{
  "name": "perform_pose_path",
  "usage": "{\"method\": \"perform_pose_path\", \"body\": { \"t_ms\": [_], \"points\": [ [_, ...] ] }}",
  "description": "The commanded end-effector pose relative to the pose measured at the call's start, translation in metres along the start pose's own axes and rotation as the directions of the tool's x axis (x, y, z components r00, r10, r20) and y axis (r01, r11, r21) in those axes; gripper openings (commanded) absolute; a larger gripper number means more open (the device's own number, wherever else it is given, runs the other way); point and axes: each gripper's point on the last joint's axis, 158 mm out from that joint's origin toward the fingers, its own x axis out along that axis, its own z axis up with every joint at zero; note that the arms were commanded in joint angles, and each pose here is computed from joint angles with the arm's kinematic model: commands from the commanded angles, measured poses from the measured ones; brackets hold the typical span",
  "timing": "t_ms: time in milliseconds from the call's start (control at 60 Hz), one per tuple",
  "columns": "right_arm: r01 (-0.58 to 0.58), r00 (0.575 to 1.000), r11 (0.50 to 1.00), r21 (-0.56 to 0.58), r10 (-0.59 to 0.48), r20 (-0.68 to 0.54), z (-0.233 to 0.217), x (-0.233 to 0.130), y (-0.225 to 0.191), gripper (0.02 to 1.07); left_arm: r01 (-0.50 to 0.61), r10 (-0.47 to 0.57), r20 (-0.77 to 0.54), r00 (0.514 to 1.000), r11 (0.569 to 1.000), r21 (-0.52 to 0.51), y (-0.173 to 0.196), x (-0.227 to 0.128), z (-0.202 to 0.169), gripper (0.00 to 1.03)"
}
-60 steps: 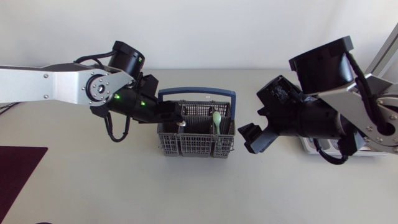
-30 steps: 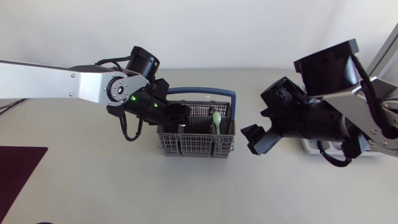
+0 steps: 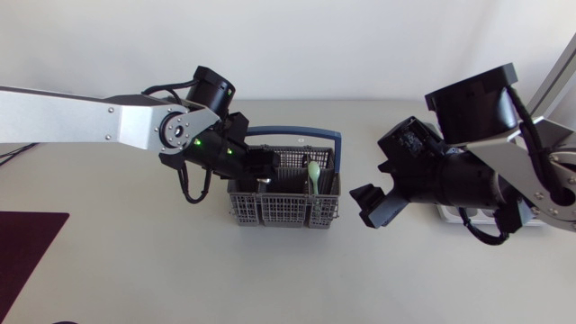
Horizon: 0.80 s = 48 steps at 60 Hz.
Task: Sort the cutlery from the basket into the organizer compartments.
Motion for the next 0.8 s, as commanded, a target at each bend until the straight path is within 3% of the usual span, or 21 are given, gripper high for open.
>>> {"method": "perform_pose_path", "body": {
  "t_ms": [0,267,567,783],
  "points": [
    [-0.001,1.000,1.000,0.002,0.001,-0.009,-0.007,0.001,0.000,0.95,0.020,-0.019,0.031,0.999,1.000,-0.016,-0.011,-0.004,0.013,0.50],
    [-0.003,1.000,1.000,-0.004,0.003,-0.015,-0.010,0.003,0.001,0.95,0.019,-0.019,0.028,0.999,1.000,-0.006,-0.010,-0.006,0.010,0.46],
    [-0.003,1.000,1.000,-0.007,0.003,-0.016,-0.013,0.004,0.002,0.95,0.057,-0.057,0.010,0.998,0.998,-0.002,-0.013,-0.007,0.005,0.34],
    [-0.003,1.000,1.000,-0.007,0.003,-0.016,-0.013,0.004,0.002,0.95,0.068,-0.068,0.002,0.998,0.998,0.001,-0.013,-0.009,0.001,0.33]
  ]
}}
